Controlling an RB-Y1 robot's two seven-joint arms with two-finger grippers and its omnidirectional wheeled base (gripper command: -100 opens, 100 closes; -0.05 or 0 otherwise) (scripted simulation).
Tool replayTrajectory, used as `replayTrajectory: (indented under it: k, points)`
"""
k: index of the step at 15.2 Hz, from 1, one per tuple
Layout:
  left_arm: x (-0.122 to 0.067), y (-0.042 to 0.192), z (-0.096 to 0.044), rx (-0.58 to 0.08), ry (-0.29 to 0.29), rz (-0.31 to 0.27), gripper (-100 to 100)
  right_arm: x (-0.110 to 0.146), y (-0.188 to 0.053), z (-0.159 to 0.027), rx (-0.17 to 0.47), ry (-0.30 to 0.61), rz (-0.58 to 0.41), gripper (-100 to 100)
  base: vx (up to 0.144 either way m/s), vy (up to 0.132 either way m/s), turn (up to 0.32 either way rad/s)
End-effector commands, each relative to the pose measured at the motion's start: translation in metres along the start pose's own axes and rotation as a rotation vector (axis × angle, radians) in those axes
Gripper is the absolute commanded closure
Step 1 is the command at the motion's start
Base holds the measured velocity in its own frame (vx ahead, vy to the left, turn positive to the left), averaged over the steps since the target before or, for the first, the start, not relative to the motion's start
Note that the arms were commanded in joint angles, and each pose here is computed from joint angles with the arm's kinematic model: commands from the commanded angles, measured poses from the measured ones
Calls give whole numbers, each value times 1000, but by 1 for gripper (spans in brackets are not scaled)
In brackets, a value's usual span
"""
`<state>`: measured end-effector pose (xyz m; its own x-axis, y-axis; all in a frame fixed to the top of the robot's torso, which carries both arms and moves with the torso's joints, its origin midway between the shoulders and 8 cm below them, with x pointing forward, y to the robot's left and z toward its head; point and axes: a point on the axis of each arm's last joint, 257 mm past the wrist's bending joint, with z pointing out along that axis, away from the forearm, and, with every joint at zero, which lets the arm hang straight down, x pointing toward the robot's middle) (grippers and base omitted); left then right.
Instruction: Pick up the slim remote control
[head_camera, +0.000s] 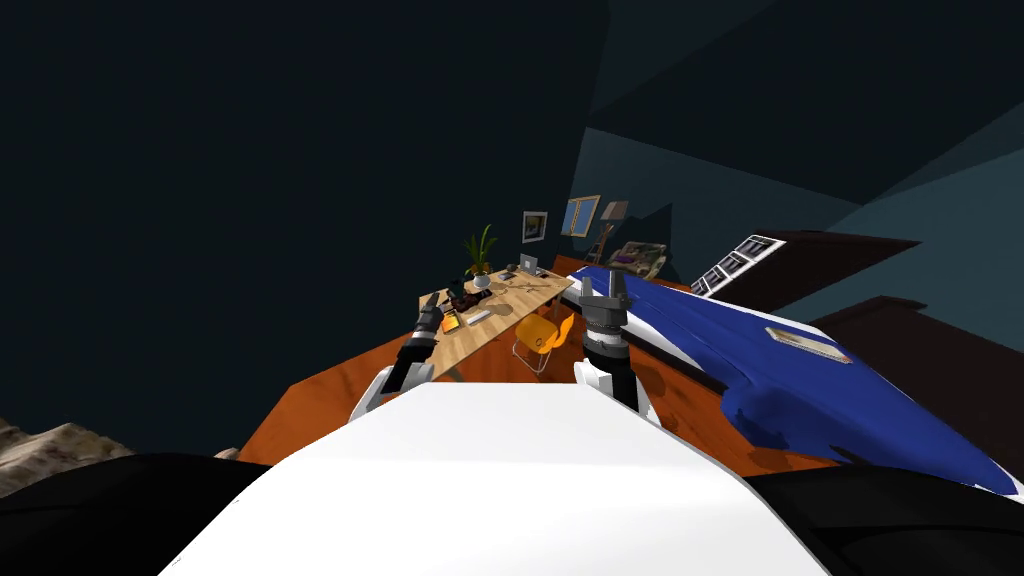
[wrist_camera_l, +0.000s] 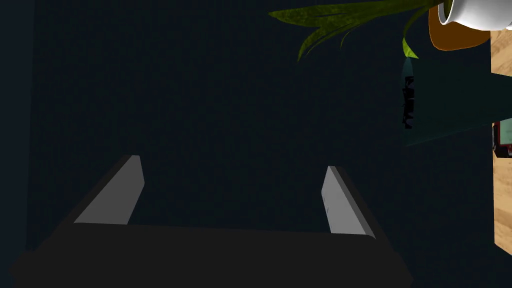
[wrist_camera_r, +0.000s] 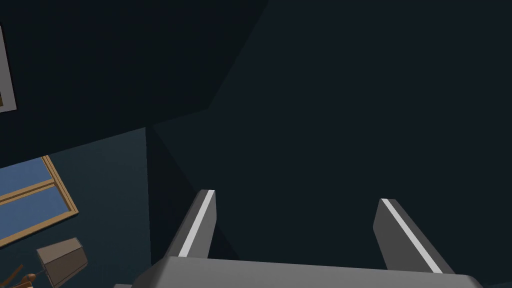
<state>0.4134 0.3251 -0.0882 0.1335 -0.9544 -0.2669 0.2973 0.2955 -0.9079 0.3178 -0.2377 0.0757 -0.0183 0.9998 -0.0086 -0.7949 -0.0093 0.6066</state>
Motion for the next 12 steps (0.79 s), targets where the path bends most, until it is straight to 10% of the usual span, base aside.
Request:
replayTrajectory:
  k: [1,12]
  points:
    - [-10,29,2,-76,4,6,-100,0,0,0,0,0,0,0,-15,-27,-171]
    - [-56,121,4,-325,-37,5,-100,0,0,0,0,0,0,0,-5,-15,-134]
